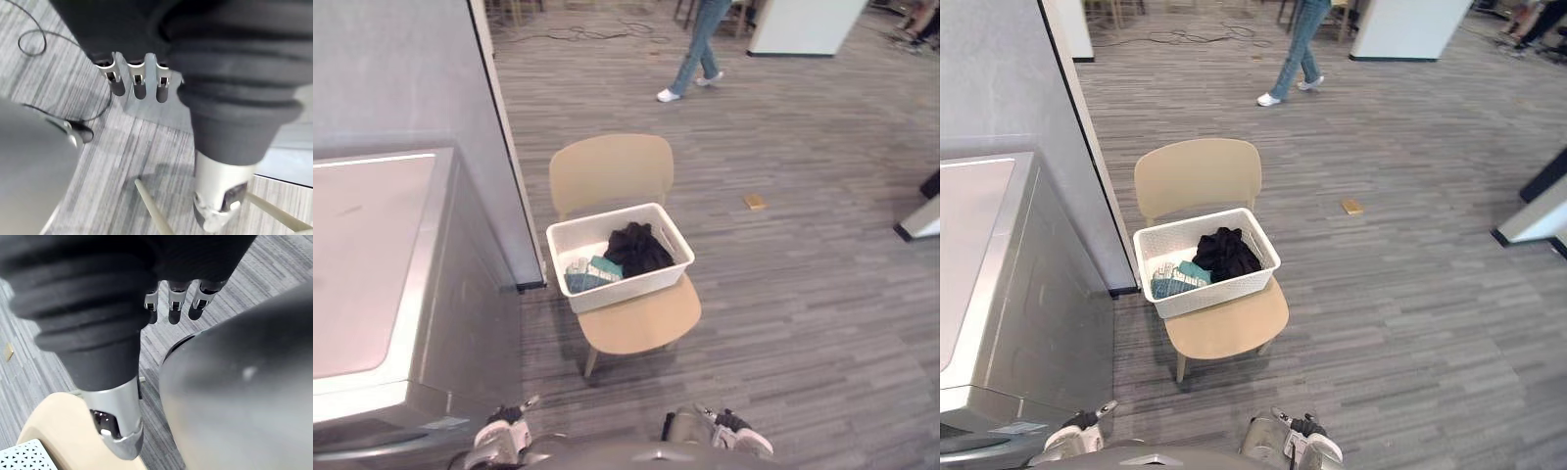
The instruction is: Pick up the laundry basket with both hands and put the clothes into the washing machine.
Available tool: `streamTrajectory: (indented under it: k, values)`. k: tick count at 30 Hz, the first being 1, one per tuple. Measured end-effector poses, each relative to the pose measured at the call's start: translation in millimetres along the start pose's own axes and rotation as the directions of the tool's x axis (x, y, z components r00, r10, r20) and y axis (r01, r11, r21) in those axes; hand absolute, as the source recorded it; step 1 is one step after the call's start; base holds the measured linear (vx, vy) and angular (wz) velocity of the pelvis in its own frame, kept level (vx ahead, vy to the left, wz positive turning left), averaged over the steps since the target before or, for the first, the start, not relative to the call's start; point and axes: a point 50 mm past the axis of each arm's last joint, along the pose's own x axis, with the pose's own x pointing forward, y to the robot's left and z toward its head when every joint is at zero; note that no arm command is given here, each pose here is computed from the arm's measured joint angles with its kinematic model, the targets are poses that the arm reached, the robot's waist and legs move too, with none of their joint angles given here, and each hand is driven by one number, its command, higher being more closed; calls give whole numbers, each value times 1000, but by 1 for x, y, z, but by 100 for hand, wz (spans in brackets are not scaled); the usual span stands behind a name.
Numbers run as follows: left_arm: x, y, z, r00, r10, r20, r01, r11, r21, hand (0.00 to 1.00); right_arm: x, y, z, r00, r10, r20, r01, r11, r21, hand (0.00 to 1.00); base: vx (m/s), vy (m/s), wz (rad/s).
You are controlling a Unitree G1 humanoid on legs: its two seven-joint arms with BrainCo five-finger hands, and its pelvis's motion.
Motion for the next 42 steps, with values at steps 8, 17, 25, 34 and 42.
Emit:
streamTrajectory:
  k: [8,17,25,34,42]
  values:
    - [-3,-1,-21,998,17,-57,-19,999,-40,0,2,-13,7,999,-45,1,45,998,-36,0,107,-488,57]
    - [-3,9,-13,997,75,-22,-76,997,-31,0,-66,21,152,740,-22,673,-2,999,35,0,1,-166,43]
    - [-1,6,8,996,66,63,-73,990,121,0,-120,101,235,389,275,879,155,921,-356,0,-21,154,3]
    - [0,21,12,991,99,88,-116,971,209,0,-172,188,292,172,593,786,434,671,-601,0,-64,83,13]
    - [-1,20,31,980,121,160,-152,968,198,0,-204,191,353,144,554,820,594,615,-519,0,-65,7,17]
